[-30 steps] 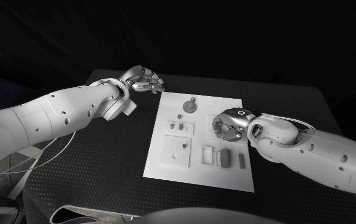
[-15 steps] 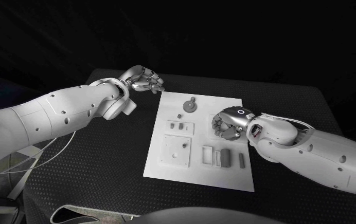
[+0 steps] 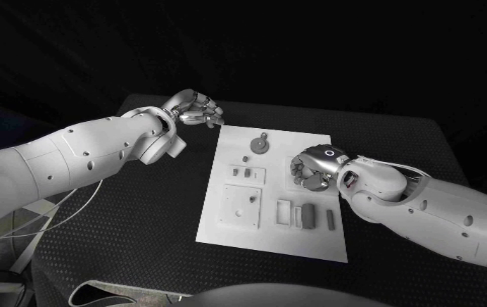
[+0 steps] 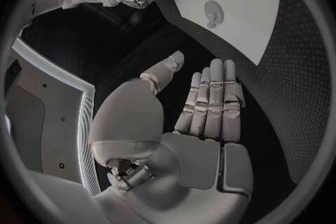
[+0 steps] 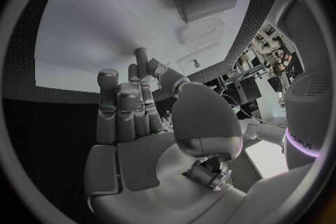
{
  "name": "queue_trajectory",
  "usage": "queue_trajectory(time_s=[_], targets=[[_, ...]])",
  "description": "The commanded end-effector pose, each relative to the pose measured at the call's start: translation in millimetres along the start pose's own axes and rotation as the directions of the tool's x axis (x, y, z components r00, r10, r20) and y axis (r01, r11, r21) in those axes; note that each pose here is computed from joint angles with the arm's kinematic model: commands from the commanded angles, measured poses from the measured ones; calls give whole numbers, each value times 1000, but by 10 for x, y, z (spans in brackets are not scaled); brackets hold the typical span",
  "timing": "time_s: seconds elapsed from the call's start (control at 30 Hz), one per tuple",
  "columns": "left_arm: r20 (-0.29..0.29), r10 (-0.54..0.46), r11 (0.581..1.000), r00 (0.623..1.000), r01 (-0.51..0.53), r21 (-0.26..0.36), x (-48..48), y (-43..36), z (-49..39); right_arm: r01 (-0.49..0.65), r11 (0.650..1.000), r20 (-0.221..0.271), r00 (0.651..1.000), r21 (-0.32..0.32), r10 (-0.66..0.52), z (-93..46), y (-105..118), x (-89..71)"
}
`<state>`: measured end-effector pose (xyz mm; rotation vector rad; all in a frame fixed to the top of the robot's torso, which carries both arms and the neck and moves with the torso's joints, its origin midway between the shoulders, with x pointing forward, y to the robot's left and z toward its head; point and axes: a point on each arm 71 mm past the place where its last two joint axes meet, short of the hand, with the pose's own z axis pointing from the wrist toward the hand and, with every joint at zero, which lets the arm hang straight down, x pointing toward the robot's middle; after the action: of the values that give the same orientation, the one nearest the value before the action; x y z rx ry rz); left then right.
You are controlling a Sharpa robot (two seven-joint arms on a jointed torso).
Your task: Assemble the parts on the task board
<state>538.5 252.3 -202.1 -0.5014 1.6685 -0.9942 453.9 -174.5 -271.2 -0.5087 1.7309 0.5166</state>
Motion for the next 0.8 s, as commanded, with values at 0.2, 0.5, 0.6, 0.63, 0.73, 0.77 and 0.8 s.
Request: queue_trajectory(time_s=[0.2,0.5,0.6,0.63,0.73,0.77,0.8], targets=[[-10,-8,1000,1000,9,16,10,-24,4,24,1000,75,997,-19,-22,-9,62,-65],[-9,-8,1000,1000,8,16,7,-22,4,26,999,142,990,-47,-19,-61,141,-151],[-9,-8,1000,1000,8,16,10,-24,6,30,998,164,986,-58,-20,-76,166,-208],[-8,-8,1000,1000,8,16,9,-24,7,29,998,175,984,-60,-18,-81,171,-233],[-7,-8,1000,1000,8,14,4,-20,1,22,997,213,977,-76,-5,-107,195,-327],[-7,-8,1000,1000,8,13,3,-18,1,11,997,218,976,-82,7,-113,203,-340],[-7,-8,1000,1000,8,13,3,-18,3,-8,996,218,976,-86,26,-114,213,-346]])
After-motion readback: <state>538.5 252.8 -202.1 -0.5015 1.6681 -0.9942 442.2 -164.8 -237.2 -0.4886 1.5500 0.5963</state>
